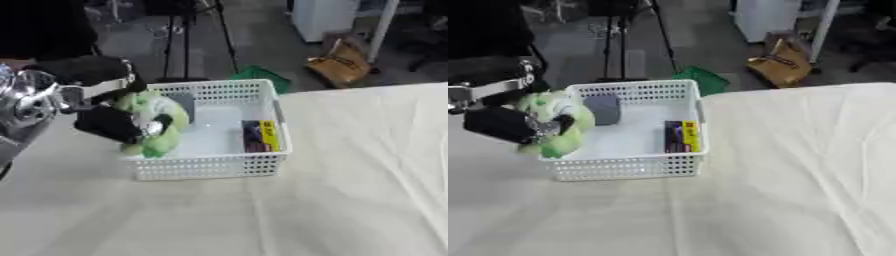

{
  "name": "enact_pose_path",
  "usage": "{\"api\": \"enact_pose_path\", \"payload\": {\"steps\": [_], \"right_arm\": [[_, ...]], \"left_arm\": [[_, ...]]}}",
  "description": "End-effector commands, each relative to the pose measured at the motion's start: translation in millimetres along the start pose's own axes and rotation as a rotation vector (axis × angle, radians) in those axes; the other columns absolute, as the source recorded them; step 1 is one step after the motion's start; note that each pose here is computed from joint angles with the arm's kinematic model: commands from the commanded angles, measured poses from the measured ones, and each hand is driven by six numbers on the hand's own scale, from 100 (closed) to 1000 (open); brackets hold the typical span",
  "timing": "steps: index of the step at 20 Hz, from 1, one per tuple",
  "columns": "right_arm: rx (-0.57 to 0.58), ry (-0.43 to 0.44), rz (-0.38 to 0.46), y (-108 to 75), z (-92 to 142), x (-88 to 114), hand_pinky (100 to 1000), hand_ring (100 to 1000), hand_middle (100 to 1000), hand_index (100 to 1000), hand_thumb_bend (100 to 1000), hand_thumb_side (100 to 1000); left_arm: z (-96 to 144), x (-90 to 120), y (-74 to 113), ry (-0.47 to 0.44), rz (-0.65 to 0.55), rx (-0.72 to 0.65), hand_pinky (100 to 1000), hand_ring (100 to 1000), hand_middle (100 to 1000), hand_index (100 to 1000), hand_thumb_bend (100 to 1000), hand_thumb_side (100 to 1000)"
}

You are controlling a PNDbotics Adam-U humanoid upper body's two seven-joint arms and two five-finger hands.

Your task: Pick up objects on the table and place them in the box.

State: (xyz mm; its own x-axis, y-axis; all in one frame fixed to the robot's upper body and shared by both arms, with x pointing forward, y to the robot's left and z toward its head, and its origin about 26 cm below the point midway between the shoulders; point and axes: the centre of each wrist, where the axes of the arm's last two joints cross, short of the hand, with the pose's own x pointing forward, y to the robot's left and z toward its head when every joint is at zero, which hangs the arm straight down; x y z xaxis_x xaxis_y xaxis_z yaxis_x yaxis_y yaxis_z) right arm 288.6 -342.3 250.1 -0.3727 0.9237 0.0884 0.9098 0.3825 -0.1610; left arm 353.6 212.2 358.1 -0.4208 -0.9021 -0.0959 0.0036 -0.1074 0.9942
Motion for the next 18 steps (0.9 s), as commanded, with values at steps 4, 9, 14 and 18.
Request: {"api": "enact_pose_path", "payload": {"steps": [4, 9, 14, 18], "right_arm": [[-0.014, -0.059, -0.020, -4.1, -16.5, 4.6, 804, 877, 833, 829, 100, 1000], [-0.017, -0.065, -0.037, -2.8, -19.6, 6.7, 804, 877, 833, 829, 100, 1000], [-0.021, -0.070, -0.053, -1.3, -22.1, 8.8, 804, 877, 833, 829, 100, 1000], [-0.026, -0.070, -0.061, -0.9, -23.3, 9.5, 803, 877, 833, 829, 100, 1000]], "left_arm": [[-28.1, -19.4, 13.1, 0.082, 0.023, 0.101, 186, 434, 325, 471, 100, 741], [-59.5, -31.5, 6.4, 0.140, -0.001, 0.159, 183, 435, 327, 472, 100, 735], [-86.7, -43.1, -8.6, 0.175, -0.031, 0.183, 194, 447, 338, 489, 100, 740], [-102.9, -50.9, -25.0, 0.180, -0.056, 0.139, 341, 559, 481, 674, 203, 822]]}}
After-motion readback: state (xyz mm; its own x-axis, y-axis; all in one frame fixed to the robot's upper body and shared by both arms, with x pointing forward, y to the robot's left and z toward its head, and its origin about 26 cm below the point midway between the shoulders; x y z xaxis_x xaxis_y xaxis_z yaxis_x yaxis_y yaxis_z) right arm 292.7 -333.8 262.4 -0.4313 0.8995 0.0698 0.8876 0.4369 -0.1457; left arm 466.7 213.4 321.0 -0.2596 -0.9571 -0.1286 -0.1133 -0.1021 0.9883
